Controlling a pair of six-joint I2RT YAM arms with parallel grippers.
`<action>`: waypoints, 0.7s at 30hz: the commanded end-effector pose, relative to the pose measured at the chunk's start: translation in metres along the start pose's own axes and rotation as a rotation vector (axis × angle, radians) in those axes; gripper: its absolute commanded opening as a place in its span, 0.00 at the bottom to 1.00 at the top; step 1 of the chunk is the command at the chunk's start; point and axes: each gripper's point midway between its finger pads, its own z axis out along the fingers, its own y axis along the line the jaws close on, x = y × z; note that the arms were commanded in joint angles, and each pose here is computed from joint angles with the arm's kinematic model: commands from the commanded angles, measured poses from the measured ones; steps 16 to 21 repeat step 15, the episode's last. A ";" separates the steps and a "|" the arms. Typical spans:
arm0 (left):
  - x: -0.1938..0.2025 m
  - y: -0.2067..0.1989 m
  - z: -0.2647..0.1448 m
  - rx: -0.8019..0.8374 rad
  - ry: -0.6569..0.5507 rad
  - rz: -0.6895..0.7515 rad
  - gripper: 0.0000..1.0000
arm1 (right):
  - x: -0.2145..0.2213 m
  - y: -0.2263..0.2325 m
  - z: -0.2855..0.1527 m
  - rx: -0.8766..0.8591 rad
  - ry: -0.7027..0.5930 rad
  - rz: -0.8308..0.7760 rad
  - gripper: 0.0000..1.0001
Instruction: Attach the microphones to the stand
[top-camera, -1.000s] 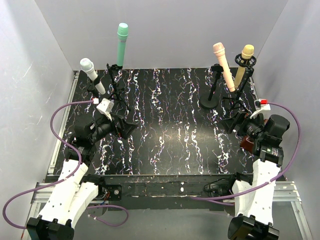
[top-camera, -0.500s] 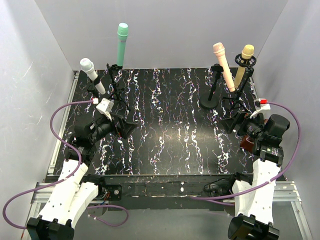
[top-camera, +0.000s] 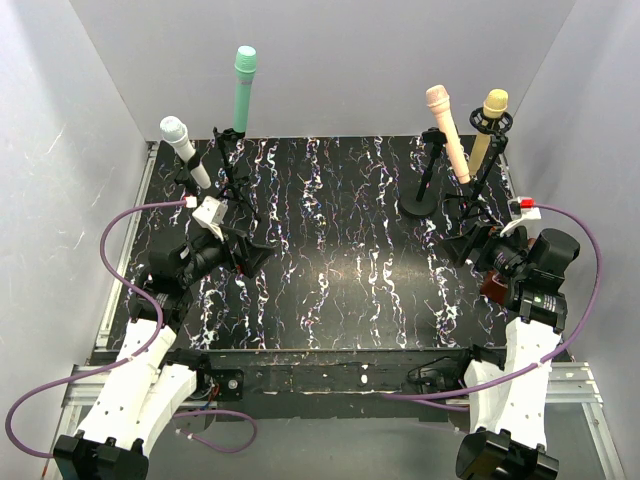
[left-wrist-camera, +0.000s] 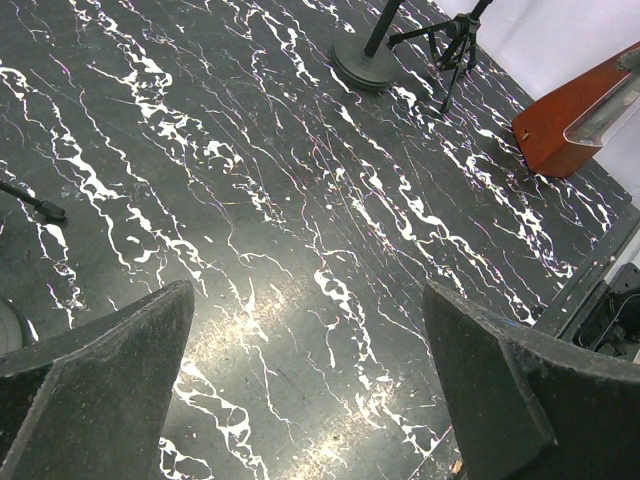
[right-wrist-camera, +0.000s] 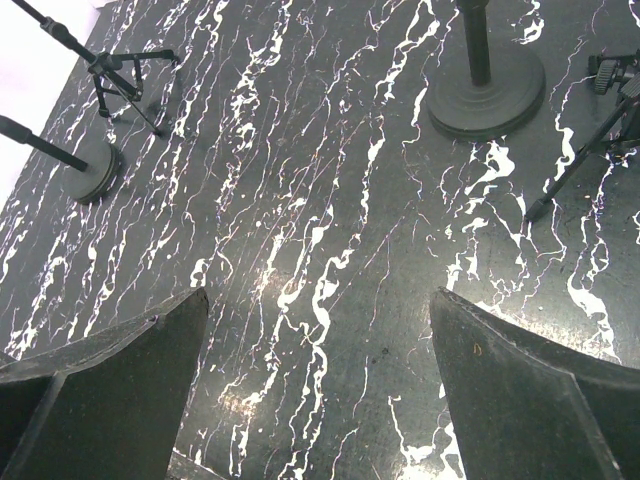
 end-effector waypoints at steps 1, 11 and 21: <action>-0.003 -0.001 -0.001 0.000 -0.010 0.018 0.98 | -0.007 0.000 0.000 -0.002 -0.036 -0.043 0.98; -0.004 -0.002 -0.001 0.002 -0.013 0.020 0.98 | -0.008 -0.004 0.000 0.017 -0.043 -0.029 0.98; -0.004 -0.002 -0.002 0.001 -0.015 0.024 0.98 | -0.010 -0.003 0.000 0.018 -0.043 -0.013 0.98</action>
